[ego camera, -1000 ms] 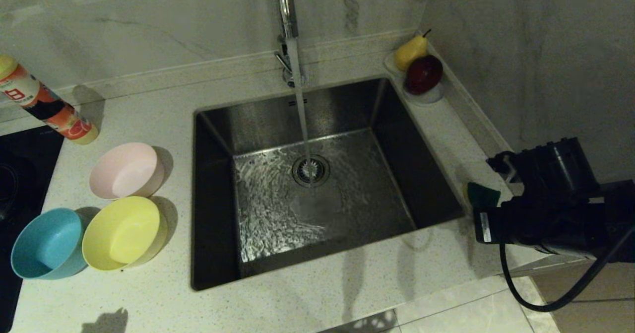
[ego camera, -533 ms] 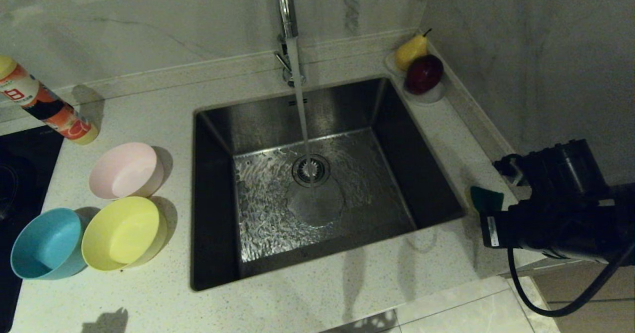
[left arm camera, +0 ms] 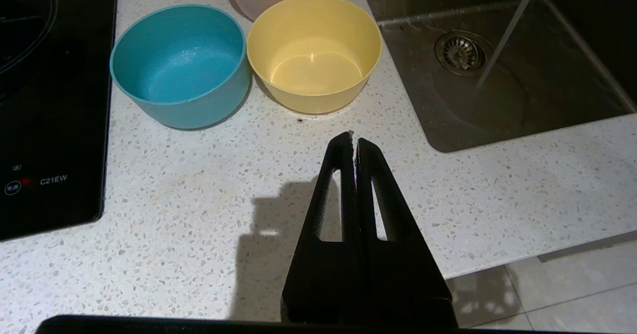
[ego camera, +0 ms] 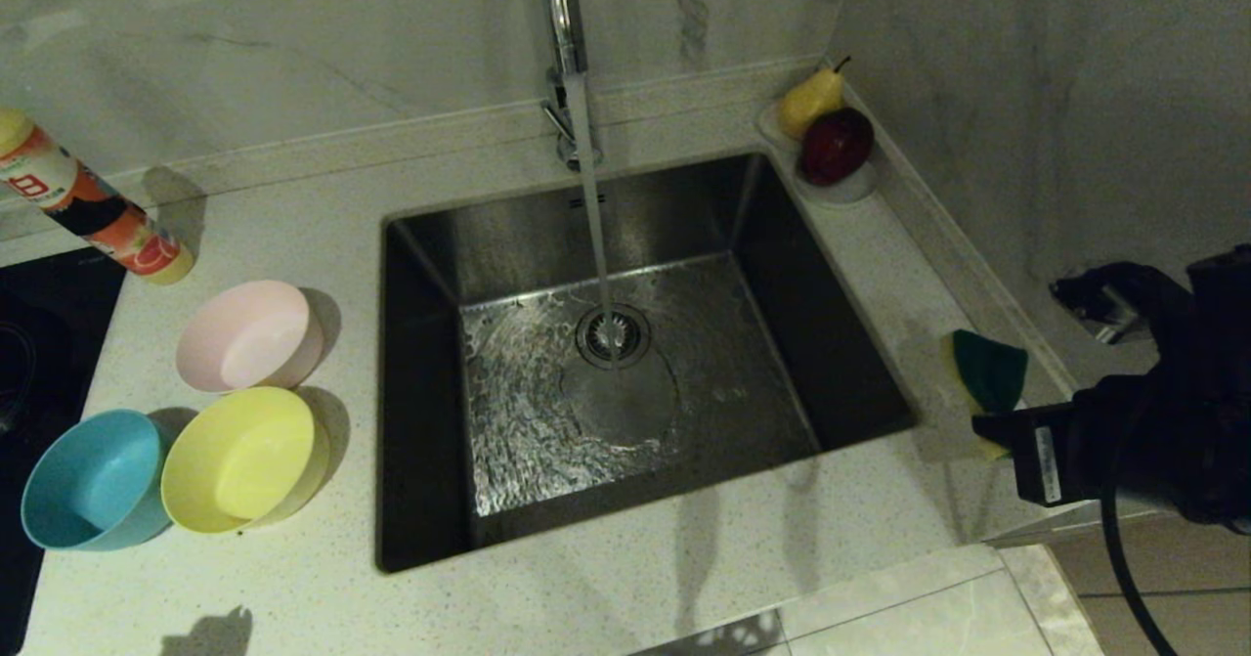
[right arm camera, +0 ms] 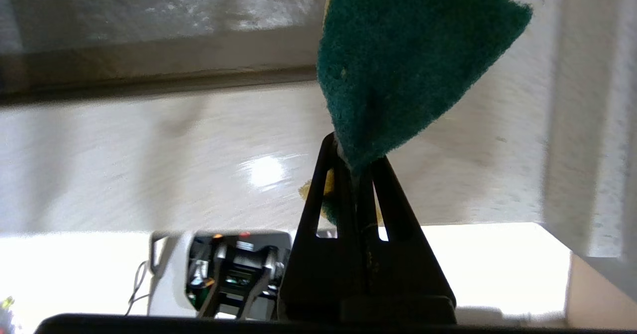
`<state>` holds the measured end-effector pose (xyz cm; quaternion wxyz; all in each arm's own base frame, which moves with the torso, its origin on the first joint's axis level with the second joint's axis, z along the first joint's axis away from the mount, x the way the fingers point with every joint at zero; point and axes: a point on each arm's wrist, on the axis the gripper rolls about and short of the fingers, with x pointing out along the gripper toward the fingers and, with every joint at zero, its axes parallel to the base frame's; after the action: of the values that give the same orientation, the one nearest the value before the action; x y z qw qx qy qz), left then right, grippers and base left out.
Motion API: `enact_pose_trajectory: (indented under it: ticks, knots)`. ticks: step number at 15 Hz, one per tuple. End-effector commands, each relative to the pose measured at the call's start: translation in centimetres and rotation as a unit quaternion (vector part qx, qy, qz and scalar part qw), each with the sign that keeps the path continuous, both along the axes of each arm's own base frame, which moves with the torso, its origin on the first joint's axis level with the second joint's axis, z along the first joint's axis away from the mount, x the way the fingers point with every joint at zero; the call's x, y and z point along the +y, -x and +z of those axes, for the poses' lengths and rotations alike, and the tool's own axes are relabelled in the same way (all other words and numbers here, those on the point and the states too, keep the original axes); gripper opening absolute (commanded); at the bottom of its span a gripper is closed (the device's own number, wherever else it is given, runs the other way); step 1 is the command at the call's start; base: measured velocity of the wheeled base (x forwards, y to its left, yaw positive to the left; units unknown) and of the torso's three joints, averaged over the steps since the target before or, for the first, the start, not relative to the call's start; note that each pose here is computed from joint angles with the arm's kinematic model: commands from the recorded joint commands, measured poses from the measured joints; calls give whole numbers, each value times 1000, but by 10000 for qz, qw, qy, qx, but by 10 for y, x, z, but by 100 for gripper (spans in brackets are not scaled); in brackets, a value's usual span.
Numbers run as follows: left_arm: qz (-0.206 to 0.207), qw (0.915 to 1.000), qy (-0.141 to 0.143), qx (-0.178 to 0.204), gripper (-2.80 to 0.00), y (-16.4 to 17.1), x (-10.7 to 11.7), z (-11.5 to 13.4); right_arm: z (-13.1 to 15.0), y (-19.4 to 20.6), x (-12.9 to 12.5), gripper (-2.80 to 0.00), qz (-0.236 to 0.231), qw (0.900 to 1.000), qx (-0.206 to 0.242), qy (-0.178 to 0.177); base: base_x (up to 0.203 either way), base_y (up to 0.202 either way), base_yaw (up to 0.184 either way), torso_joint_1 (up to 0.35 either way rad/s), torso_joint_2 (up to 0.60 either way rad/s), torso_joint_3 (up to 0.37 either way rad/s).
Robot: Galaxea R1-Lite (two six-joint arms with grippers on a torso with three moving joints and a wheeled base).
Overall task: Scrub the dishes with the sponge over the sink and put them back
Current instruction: Pick up a bowl and the sponge
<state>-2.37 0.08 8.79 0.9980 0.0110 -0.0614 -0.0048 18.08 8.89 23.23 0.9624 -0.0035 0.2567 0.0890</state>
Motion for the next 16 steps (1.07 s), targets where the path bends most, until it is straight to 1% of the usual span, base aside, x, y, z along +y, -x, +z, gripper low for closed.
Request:
enact_pose_trajectory:
  ticks: [1,4,8,10,11,14,16]
  knots:
    - [2,9998,-6,193,-280,-3,0,-11,19,29,1,-280,438,9979,-425,-227,0,0,0,0,0,0]
    - [2,9998,-6,193,-280,-3,0,-11,23,44,6,-280,1079,9923,-438,-412,0,0,0,0,0,0]
    - [2,9998,-6,193,-280,-3,0,-11,26,65,19,-280,1860,9806,-417,-451,0,0,0,0,0,0]
    - [2,9998,-6,193,-280,-3,0,-11,32,71,28,-280,2169,9740,-443,-485,0,0,0,0,0,0]
    - [2,9998,-6,193,-280,-3,0,-11,33,73,30,-280,2276,9719,-386,-452,0,0,0,0,0,0]
    - [2,9998,-6,193,-280,-3,0,-11,32,69,35,-280,2308,9716,-306,-430,0,0,0,0,0,0]
    - [2,9998,-6,193,-280,-3,0,-11,31,66,40,-280,2414,9692,-229,-438,0,0,0,0,0,0]
